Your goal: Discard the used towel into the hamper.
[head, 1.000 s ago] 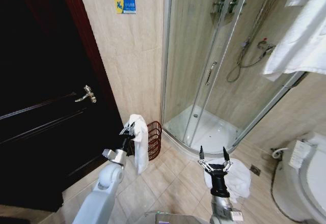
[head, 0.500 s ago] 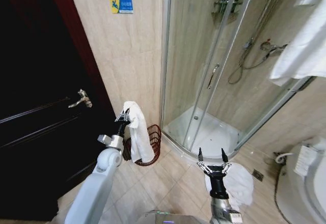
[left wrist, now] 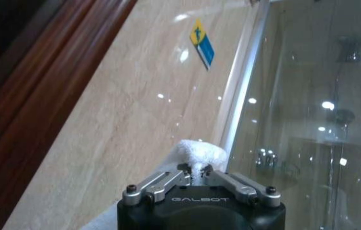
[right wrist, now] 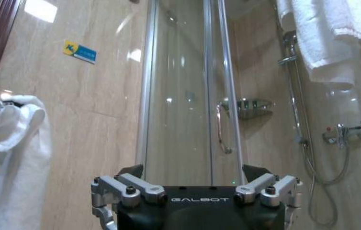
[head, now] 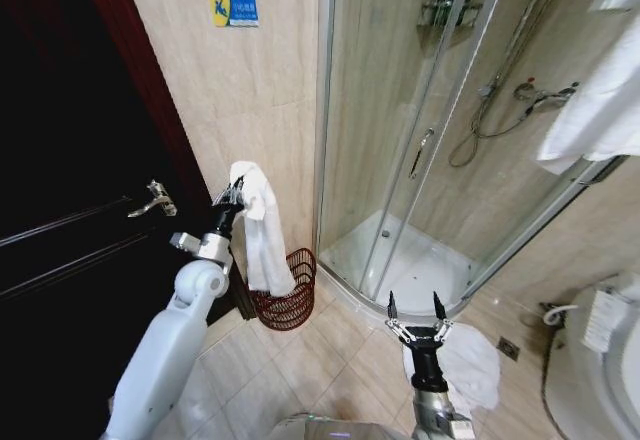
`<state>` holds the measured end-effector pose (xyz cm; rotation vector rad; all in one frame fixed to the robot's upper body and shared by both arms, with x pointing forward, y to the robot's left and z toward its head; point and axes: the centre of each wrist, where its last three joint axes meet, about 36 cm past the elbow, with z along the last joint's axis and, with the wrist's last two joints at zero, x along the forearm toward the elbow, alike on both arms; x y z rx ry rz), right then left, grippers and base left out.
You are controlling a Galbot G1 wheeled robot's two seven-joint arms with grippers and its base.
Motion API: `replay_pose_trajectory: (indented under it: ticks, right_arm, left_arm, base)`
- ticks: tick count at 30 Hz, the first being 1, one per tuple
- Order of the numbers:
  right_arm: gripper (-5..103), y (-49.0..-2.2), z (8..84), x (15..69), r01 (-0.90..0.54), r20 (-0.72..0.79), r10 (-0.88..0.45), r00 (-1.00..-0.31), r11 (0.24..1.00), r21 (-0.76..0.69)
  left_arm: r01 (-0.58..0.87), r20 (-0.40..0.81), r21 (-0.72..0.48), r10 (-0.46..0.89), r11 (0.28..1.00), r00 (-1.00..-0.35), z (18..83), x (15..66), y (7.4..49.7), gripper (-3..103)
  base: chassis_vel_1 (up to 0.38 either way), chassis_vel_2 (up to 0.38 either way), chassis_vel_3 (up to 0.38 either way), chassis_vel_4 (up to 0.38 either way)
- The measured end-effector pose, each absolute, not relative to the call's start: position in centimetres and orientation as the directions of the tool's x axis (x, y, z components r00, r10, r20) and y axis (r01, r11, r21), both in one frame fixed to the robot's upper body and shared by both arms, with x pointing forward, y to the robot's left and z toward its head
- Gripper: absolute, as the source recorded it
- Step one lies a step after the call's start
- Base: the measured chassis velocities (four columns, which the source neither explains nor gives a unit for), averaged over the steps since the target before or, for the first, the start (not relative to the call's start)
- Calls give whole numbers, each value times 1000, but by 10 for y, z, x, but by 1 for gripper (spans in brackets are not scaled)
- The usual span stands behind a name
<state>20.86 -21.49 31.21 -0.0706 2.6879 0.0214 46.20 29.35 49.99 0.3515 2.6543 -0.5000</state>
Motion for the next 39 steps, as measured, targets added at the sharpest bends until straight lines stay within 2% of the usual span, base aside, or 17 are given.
replay_pose_trajectory:
  ticks: [10,13,20,39]
  right_arm:
    - [100,-220,307,206,-41,-436,-38,-899,999,-2]
    - [100,-222,306,204,-34,-432,-29,-901,999,3]
    - [100,-222,304,201,-33,-425,-24,-905,999,13]
    - [100,-226,310,199,-19,-435,-8,-900,1000,21]
  left_arm:
    - [305,-359,-291,192,907,-913,459,476,281,4]
    - [278,-289,-277,196,920,-937,417,476,276,4]
    - [245,-211,-256,193,935,-958,364,486,272,4]
    - [191,17,-145,195,971,-981,251,508,262,4]
  base:
    - [0,0,0,0]
    - [0,0,0,0]
    - [0,0,0,0]
    - [0,0,0,0]
